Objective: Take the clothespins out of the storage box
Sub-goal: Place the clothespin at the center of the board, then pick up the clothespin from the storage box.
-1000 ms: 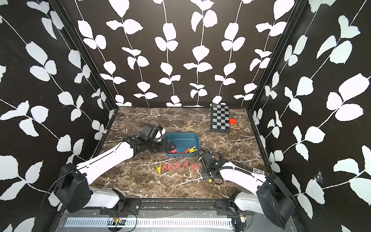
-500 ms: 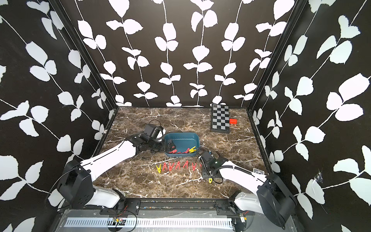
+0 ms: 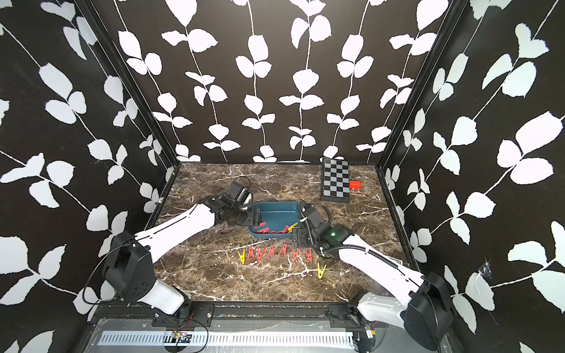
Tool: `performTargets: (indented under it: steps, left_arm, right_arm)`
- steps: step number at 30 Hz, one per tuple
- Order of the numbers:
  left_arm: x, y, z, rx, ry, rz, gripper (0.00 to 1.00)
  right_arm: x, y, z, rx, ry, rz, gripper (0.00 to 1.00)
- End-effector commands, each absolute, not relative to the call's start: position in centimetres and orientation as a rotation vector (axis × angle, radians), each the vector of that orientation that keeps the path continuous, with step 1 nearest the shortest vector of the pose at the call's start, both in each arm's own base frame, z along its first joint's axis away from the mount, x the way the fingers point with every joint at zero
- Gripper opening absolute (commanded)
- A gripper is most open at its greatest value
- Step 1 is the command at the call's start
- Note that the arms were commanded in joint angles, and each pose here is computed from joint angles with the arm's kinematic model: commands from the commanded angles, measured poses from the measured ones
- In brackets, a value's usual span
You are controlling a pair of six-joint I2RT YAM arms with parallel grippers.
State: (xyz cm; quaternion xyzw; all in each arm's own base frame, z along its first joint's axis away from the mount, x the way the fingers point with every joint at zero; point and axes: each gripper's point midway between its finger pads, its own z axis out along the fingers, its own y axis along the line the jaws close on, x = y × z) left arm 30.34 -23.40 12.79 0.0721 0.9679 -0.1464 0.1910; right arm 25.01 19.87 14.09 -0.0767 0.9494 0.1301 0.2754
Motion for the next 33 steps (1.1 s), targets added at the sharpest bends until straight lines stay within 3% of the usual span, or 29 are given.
performTargets:
  steps: [1, 12, 33]
  left_arm:
    - [31.0, -23.3, 13.7, 0.258, 2.697, -0.377, 0.78]
    - [33.5, -25.5, 12.2, 0.501, 2.694, -0.317, 0.52]
    - [36.7, -26.1, 5.9, 0.720, 2.787, -0.069, 0.31]
  right_arm:
    - [26.5, 21.9, 15.2, -0.264, 2.502, 0.392, 0.99]
    - [28.9, 24.6, 16.1, -0.296, 2.471, 0.497, 0.99]
    - [30.9, 24.7, 16.0, -0.273, 2.476, 0.626, 0.99]
